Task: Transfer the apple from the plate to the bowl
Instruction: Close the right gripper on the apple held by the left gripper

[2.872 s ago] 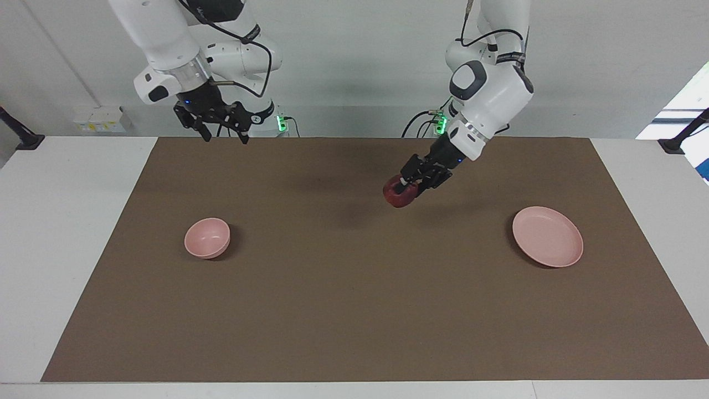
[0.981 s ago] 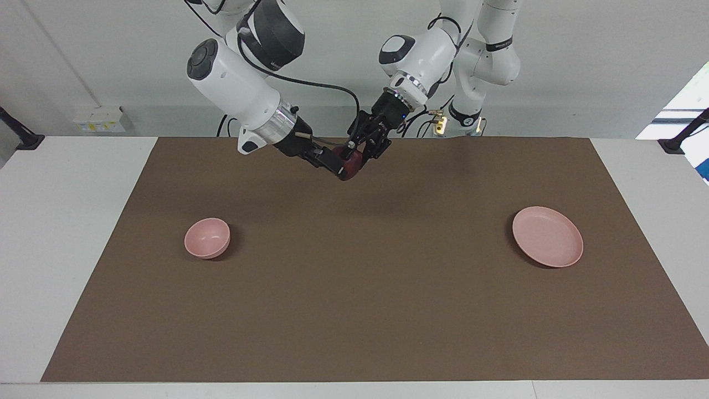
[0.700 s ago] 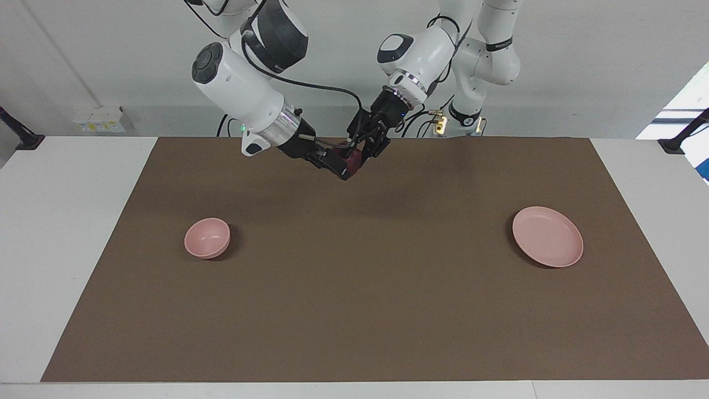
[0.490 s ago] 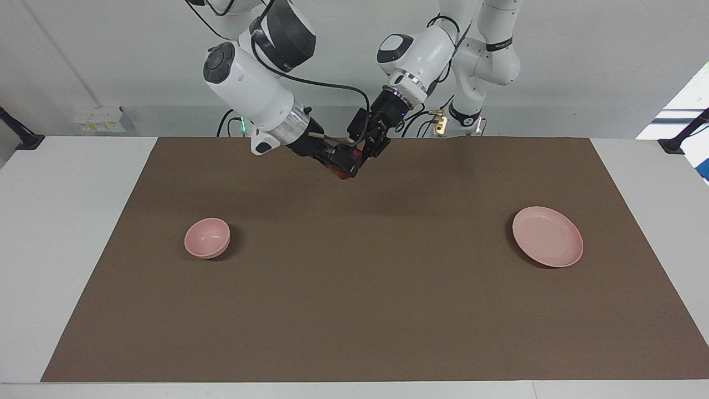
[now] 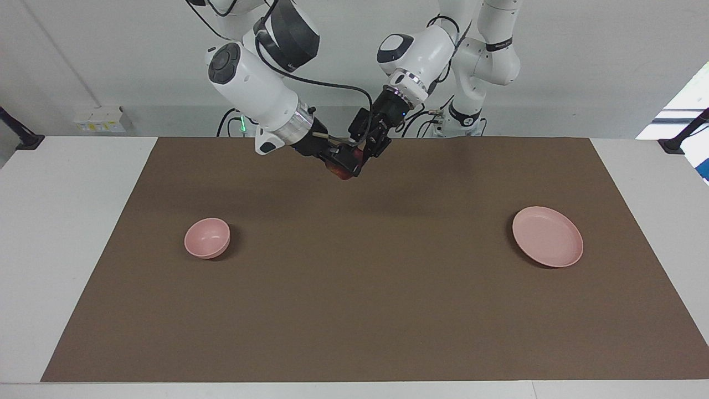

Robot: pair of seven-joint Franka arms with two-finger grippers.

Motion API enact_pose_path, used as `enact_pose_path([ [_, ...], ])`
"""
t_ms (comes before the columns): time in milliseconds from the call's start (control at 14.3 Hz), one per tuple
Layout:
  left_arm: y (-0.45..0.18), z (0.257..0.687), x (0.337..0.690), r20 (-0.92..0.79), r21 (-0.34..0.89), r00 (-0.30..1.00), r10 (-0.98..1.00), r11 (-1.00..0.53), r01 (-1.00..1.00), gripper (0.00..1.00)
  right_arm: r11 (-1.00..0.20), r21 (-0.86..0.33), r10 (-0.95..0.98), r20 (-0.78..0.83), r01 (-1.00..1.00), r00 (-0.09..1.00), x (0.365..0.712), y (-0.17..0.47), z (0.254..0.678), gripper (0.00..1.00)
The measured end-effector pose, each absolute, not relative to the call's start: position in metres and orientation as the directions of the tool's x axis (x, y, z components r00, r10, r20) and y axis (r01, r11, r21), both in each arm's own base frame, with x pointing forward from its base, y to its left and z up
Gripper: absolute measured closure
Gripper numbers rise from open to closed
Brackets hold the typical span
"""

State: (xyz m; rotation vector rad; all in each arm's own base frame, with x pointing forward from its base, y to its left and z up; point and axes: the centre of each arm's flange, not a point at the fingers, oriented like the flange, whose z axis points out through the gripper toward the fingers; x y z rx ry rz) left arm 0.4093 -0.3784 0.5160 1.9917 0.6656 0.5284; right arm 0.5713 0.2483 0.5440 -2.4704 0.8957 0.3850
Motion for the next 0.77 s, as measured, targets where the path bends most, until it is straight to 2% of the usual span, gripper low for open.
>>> enact_pose_path([
  [350, -0.382, 0.517, 0.407, 0.095, 0.88, 0.764, 0.638, -0.412, 0.235, 0.33, -0.649, -0.334, -0.518, -0.465, -0.684, 0.718, 0.572, 0.238, 0.542, 0.19],
  [490, -0.382, 0.518, 0.407, 0.095, 0.881, 0.763, 0.639, -0.41, 0.235, 0.29, -0.644, -0.331, -0.519, -0.473, -0.69, 0.712, 0.573, 0.235, 0.541, 0.19],
  [700, -0.38, 0.518, 0.409, 0.095, 0.882, 0.761, 0.642, -0.409, 0.236, 0.01, -0.64, -0.33, -0.523, -0.474, -0.694, 0.708, 0.575, 0.231, 0.541, 0.21],
  [770, -0.38, 0.518, 0.409, 0.095, 0.881, 0.76, 0.643, -0.409, 0.236, 0.0, -0.64, -0.33, -0.523, -0.474, -0.694, 0.708, 0.575, 0.231, 0.541, 0.21],
])
